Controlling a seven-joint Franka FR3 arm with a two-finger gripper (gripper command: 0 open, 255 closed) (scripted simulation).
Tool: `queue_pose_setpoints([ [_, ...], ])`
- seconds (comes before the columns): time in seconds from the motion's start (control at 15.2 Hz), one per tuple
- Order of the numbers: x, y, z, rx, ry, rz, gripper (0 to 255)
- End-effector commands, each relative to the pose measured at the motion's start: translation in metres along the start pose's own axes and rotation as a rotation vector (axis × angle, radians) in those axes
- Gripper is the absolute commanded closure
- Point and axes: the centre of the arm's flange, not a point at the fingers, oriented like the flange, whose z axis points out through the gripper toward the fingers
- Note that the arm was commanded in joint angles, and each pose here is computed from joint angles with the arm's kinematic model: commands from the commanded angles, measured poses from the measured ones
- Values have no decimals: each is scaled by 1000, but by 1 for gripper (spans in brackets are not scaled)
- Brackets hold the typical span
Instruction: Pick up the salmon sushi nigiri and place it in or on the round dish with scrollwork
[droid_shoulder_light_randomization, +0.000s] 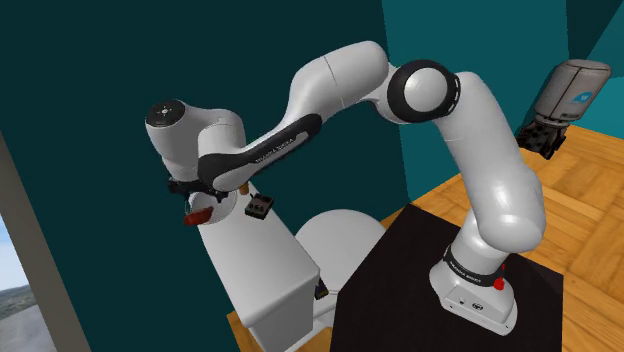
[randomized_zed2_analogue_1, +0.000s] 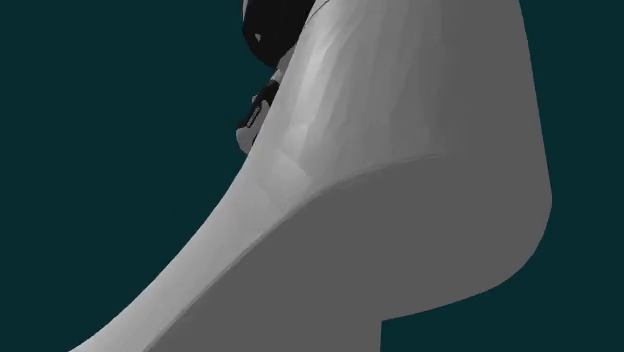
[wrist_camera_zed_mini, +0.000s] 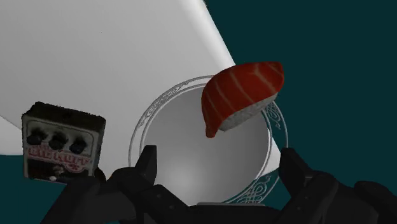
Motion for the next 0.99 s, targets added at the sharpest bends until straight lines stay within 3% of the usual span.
queue_pose_setpoints([
  [0.0, -45, 23, 0, 81, 93, 171, 0],
  [0.07, -61, 28, 1, 106, 130, 223, 0],
  [0.53, -55, 24, 37, 106, 130, 223, 0],
  [0.92, -55, 24, 40, 106, 130, 223, 0],
])
